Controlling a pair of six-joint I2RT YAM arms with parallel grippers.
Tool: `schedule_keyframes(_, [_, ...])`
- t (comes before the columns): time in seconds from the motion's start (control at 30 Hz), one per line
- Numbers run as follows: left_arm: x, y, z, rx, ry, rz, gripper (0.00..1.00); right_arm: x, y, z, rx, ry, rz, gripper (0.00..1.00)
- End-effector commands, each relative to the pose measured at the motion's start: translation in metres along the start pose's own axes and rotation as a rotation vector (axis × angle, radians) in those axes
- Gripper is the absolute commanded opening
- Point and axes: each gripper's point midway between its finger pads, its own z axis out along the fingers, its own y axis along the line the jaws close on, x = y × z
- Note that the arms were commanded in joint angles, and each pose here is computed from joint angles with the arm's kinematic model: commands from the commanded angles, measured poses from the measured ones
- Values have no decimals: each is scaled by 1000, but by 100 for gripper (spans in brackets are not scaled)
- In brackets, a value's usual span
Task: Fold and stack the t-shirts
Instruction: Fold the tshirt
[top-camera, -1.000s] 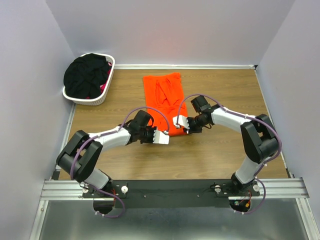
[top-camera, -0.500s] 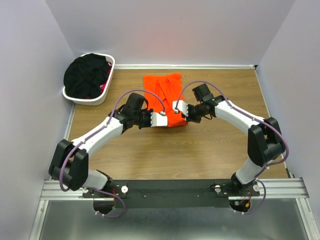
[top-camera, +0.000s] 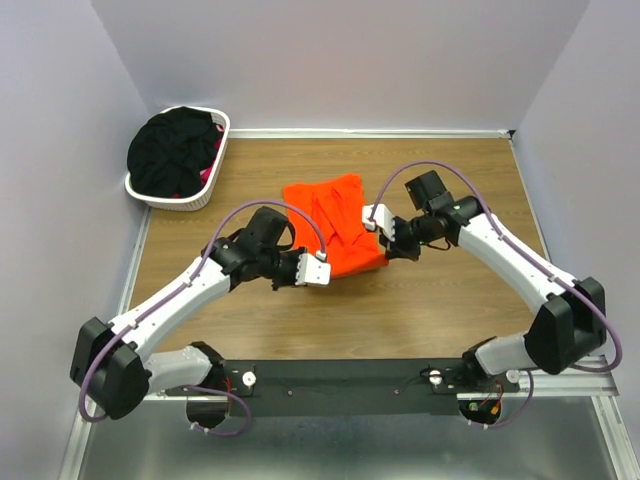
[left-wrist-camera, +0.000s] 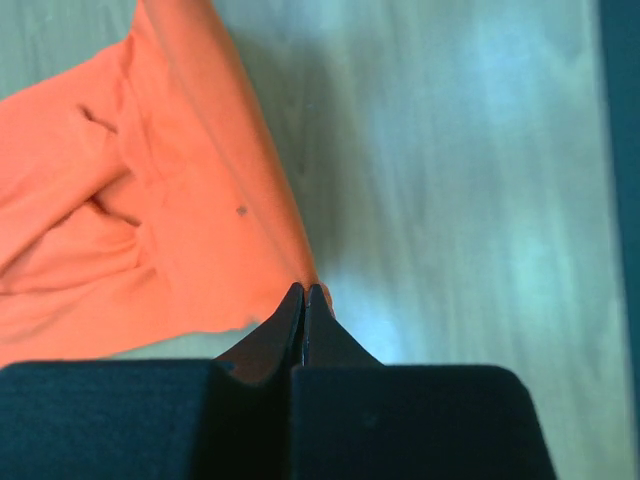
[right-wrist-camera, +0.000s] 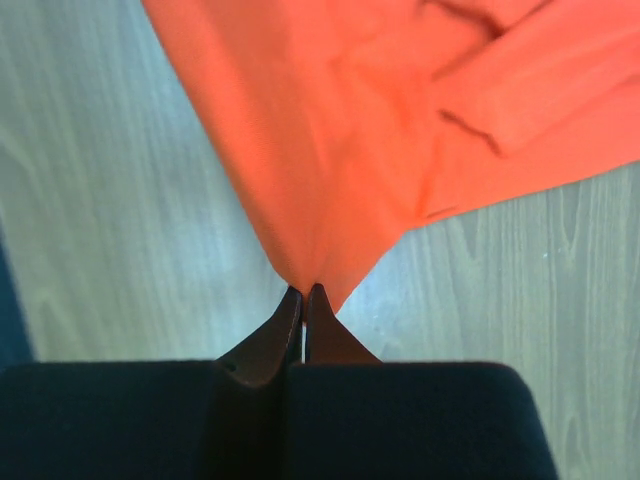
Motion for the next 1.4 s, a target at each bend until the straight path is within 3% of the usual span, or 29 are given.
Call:
schedule_keyframes(0.0, [-25, -11, -17, 49, -56, -56, 0, -12, 13, -16, -30, -20, 87, 0])
schedule_keyframes(0.1, [-20, 23, -29, -3, -51, -62, 0, -26, -15, -14, -7, -31, 80, 1])
schedule_keyframes(0.27, [27, 98, -40, -87, 12, -163, 0, -25, -65, 8, -12, -17, 61, 0])
schedule_keyframes(0.4, [68, 150, -16, -107, 61, -274, 0, -18, -101, 40, -36, 5, 76, 0])
schedule_keyframes(0.6, [119, 195, 18, -113, 78, -478, 0, 18, -137, 99, -90, 56, 181, 0])
schedule_keyframes(0.7, [131, 190, 30, -91, 84, -517, 0, 31, -134, 116, -119, 77, 224, 1])
schedule_keyframes(0.93, [151, 130, 46, 5, 123, -623, 0, 50, -97, 123, -201, 93, 316, 2])
schedule_keyframes(1.17, [132, 71, 45, 84, 111, -630, 0, 48, -44, 99, -264, 74, 418, 6])
schedule_keyframes(1.2, [123, 62, 41, 91, 89, -619, 3, 44, -40, 94, -263, 69, 429, 9])
schedule_keyframes(1.27, [113, 54, 32, 105, 66, -580, 10, 31, -36, 77, -246, 41, 475, 26])
schedule_keyframes(1.3, [102, 57, 24, 87, 45, -543, 19, 25, -36, 71, -243, 30, 492, 34])
schedule_keyframes(1.37, [90, 58, 14, 84, 21, -508, 29, 5, -41, 51, -241, -21, 517, 52])
